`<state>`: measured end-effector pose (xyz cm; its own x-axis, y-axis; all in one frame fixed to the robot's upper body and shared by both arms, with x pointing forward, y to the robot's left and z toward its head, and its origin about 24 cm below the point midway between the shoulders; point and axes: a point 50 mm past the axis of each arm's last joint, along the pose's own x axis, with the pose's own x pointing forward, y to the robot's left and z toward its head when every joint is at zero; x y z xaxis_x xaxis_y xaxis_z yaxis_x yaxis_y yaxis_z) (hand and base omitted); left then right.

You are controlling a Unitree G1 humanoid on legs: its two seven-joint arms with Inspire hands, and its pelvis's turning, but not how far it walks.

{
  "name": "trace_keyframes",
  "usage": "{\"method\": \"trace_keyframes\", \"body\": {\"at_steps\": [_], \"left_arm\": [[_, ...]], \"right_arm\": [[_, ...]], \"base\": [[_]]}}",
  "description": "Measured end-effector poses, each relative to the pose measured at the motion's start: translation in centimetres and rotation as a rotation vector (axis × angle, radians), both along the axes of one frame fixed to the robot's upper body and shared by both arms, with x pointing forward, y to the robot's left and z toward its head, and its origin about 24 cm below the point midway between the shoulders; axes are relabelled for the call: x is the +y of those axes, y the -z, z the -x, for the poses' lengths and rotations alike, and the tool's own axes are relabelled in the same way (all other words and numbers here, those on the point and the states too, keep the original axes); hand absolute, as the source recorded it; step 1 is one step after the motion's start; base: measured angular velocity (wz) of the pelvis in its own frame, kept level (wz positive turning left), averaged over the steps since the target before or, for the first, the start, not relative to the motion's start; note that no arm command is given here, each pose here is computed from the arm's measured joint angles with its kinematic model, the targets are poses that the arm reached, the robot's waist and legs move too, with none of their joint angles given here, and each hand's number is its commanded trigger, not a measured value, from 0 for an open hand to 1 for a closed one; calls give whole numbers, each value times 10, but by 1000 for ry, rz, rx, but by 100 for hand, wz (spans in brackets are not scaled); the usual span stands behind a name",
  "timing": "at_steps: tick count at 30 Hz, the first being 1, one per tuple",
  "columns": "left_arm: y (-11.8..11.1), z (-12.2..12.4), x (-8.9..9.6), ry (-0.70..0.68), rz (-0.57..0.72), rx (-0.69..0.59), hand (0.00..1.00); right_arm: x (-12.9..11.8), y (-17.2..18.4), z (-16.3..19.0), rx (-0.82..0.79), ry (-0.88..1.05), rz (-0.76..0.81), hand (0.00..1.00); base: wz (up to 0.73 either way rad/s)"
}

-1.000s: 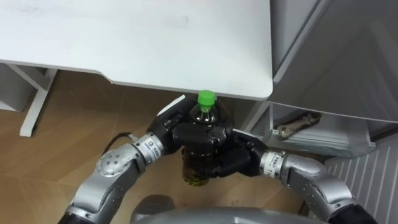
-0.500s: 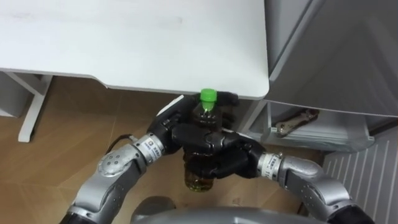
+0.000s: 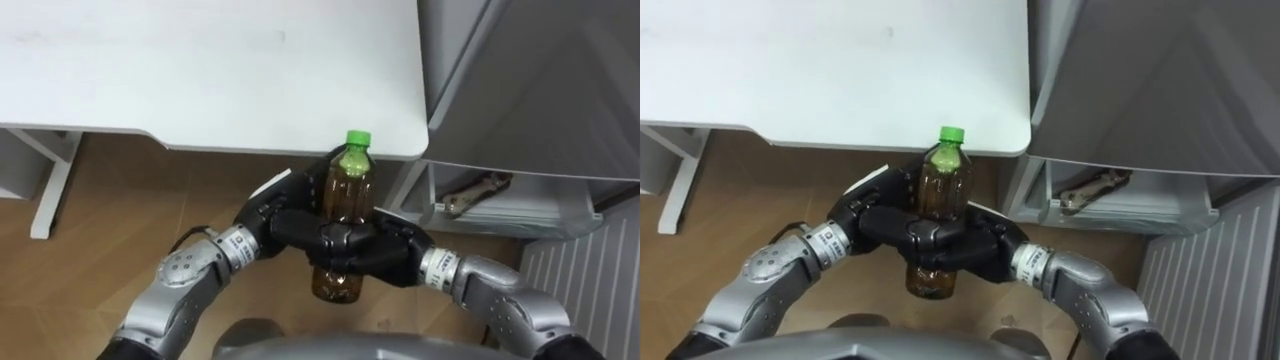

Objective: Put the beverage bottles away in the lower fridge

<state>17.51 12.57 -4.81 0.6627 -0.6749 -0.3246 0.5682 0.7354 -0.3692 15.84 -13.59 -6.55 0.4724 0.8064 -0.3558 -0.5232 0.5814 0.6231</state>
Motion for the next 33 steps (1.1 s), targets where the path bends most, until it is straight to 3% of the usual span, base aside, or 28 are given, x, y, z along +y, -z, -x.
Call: {"method": "trace_keyframes", "body": {"at_steps": [9, 18, 22, 24, 29, 33], "left_arm": [[18, 8, 9, -49, 2, 40, 0], [59, 36, 43, -169, -99, 290, 0], [78, 72, 70, -213, -256, 449, 0], [80, 81, 76, -217, -301, 471, 0], [84, 84, 88, -262, -399, 485, 0], [87, 86, 93, -295, -430, 507, 0]], "right_arm": [[-10, 11, 9, 60, 64, 29, 100], [-38, 25, 26, 167, 210, 158, 100], [-63, 22, 18, 195, 456, 115, 100], [-74, 19, 12, 192, 559, 100, 100], [-92, 20, 1, 237, 800, 10, 100], [-102, 27, -1, 274, 892, 48, 100]], "base": [[-4], [-5], [0], [0], [-7], [-8]]}}
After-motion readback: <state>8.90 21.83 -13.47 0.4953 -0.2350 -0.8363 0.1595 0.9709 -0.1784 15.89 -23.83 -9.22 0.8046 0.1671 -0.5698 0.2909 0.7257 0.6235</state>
